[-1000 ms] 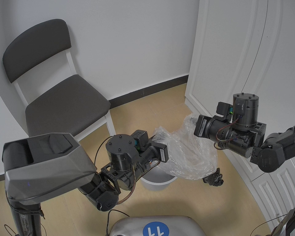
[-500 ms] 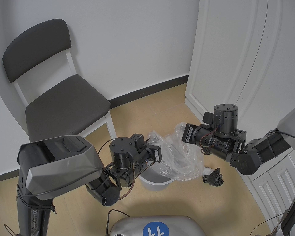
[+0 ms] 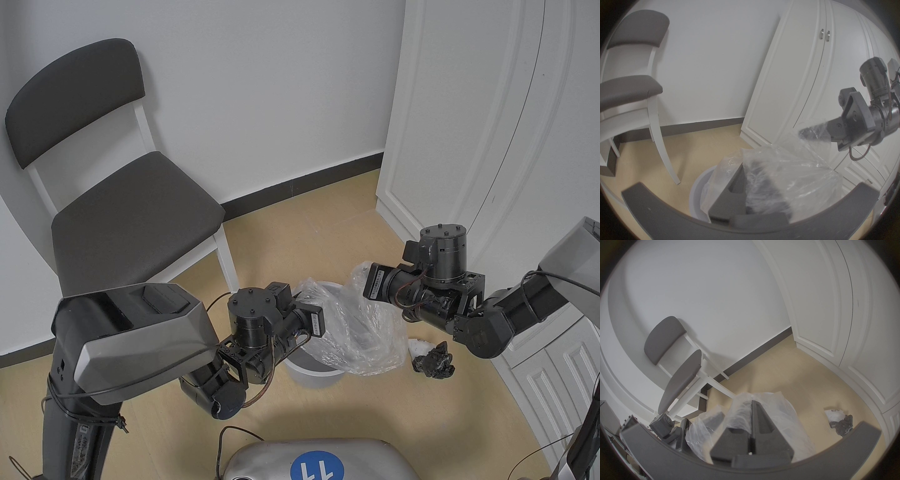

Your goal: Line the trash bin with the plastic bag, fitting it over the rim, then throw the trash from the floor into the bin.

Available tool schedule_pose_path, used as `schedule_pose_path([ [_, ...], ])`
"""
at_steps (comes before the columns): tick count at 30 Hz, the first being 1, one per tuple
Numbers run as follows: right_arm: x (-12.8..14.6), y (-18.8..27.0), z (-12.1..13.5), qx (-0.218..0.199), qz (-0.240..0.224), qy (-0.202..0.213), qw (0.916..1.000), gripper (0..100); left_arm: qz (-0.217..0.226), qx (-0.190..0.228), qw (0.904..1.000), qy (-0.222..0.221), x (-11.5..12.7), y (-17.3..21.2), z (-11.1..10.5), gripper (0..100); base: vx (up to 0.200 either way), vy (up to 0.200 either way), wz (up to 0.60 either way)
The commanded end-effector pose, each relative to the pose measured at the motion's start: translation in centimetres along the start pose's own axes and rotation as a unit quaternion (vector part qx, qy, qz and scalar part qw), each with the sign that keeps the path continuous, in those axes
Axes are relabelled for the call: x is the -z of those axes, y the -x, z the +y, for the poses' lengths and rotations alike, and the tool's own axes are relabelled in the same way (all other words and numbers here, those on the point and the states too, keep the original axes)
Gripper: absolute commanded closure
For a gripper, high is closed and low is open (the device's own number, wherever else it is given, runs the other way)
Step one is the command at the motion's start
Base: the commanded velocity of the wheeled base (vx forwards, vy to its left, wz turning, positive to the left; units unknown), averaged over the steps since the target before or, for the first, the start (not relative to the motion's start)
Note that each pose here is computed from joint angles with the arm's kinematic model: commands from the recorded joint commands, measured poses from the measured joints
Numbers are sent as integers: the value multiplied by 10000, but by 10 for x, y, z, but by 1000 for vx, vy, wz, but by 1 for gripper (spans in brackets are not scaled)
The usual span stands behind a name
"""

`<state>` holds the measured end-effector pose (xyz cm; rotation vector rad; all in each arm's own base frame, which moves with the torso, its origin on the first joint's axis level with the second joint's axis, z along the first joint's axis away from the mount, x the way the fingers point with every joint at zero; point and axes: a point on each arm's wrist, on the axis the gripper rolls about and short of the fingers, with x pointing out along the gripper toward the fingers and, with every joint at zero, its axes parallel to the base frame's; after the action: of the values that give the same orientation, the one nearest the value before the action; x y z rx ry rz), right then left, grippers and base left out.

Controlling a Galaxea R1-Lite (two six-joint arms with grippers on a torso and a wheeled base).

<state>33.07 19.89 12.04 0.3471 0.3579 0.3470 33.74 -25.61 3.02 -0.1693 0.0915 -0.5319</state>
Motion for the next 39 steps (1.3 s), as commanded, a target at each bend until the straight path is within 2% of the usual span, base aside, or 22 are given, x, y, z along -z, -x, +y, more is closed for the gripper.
schedule_pose_path([
  [1,10,-13,-7,101,121,2,9999,100,139,-118,9998,78,14,-7,11,100,0,0,0],
  [4,15,-22,-13,181,169,-4,9997,100,338,-166,9989,280,16,-9,17,100,0,0,0],
  [9,20,-32,-16,219,209,-87,9995,100,285,-221,9984,428,15,-15,24,100,0,0,0],
  [16,28,-52,-23,282,166,-420,9986,100,172,-285,9976,610,25,-29,33,100,0,0,0],
  [20,31,-62,-28,197,-24,-635,9978,100,122,-276,9964,797,26,-33,33,100,0,0,0],
  [23,34,-65,-30,3,84,-743,9972,100,133,-295,9962,811,30,-35,34,100,0,0,0],
  [27,38,-70,-31,-28,121,-888,9960,100,131,-302,9962,812,30,-36,35,100,0,0,0],
  [39,69,-69,-12,-172,523,-771,9955,100,73,-342,9962,802,25,-34,38,100,0,0,0],
])
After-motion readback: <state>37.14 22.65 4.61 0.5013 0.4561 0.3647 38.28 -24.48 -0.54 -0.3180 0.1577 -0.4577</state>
